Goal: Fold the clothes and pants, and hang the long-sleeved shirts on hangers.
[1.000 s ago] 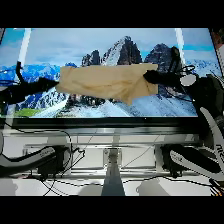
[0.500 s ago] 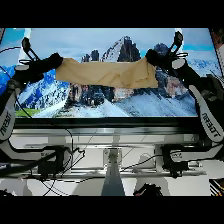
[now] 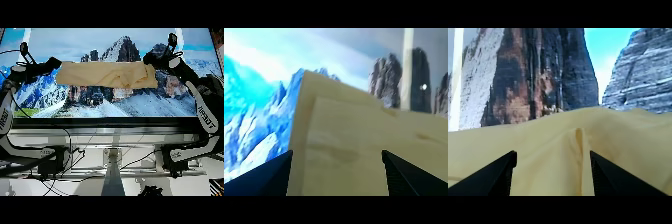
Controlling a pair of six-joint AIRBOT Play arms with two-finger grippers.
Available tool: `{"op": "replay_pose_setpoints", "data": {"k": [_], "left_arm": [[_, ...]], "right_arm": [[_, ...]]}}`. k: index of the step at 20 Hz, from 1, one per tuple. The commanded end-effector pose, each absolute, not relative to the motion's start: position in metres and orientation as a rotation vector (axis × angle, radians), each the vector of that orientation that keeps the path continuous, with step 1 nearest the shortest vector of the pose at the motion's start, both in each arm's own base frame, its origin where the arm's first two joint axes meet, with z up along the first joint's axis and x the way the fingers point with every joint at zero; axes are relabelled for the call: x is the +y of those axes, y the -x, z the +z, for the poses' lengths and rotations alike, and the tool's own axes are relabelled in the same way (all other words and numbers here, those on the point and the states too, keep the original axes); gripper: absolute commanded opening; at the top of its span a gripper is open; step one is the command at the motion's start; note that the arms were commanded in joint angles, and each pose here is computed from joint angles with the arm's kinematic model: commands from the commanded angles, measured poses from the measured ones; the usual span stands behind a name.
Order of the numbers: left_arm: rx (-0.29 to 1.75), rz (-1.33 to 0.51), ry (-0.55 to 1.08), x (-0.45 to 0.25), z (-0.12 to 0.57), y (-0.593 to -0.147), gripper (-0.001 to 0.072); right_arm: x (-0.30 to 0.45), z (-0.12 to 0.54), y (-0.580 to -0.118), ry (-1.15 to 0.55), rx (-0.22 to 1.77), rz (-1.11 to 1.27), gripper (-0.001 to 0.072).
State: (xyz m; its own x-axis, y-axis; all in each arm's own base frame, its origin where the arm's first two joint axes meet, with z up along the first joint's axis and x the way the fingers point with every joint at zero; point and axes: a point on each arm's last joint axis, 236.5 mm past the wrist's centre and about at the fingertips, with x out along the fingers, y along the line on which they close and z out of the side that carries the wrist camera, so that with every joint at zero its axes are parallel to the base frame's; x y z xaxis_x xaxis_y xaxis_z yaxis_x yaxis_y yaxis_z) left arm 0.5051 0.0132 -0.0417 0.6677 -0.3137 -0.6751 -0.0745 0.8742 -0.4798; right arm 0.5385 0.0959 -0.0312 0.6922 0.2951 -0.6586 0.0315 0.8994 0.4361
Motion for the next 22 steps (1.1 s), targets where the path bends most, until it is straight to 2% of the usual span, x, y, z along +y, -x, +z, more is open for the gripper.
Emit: {"op": "replay_pose_setpoints", "data": {"k": [1,3,8,11,14,15,17,19,20,22], "left_arm": [[1.146,-0.101,0.319,0.049,-0.079,-0.451,0.0626],[1.216,-0.150,0.291,0.044,-0.076,-0.448,0.0700],[1.318,-0.305,0.434,0.006,-0.085,-0.463,0.0701],[1.267,-0.380,0.542,-0.020,-0.094,-0.484,0.0699],[1.241,-0.486,0.489,-0.049,-0.095,-0.487,0.0689],[1.234,-0.522,0.448,-0.059,-0.094,-0.488,0.0644],[1.215,-0.563,0.396,-0.077,-0.084,-0.493,0.0400],[1.169,-0.591,0.354,-0.089,-0.061,-0.502,0.0117],[1.135,-0.605,0.331,-0.093,-0.043,-0.506,0.0006],[1.073,-0.638,0.289,-0.098,0.000,-0.507,0.0010]], "right_arm": [[0.092,-0.037,-0.535,-0.403,0.825,0.159,0.0508],[0.093,-0.037,-0.534,-0.403,0.826,0.159,0.0508],[0.096,-0.040,-0.531,-0.405,0.846,0.169,0.0508],[0.103,-0.046,-0.520,-0.399,0.901,0.200,0.0507],[0.112,-0.050,-0.511,-0.347,0.932,0.253,0.0502],[0.116,-0.050,-0.511,-0.344,0.930,0.259,0.0443],[0.135,-0.046,-0.509,-0.318,0.926,0.299,0.0188],[0.162,-0.037,-0.507,-0.257,0.907,0.369,0.0015],[0.179,-0.032,-0.506,-0.241,0.899,0.400,0.0015],[0.210,-0.021,-0.501,-0.216,0.889,0.463,0.0016]]}}
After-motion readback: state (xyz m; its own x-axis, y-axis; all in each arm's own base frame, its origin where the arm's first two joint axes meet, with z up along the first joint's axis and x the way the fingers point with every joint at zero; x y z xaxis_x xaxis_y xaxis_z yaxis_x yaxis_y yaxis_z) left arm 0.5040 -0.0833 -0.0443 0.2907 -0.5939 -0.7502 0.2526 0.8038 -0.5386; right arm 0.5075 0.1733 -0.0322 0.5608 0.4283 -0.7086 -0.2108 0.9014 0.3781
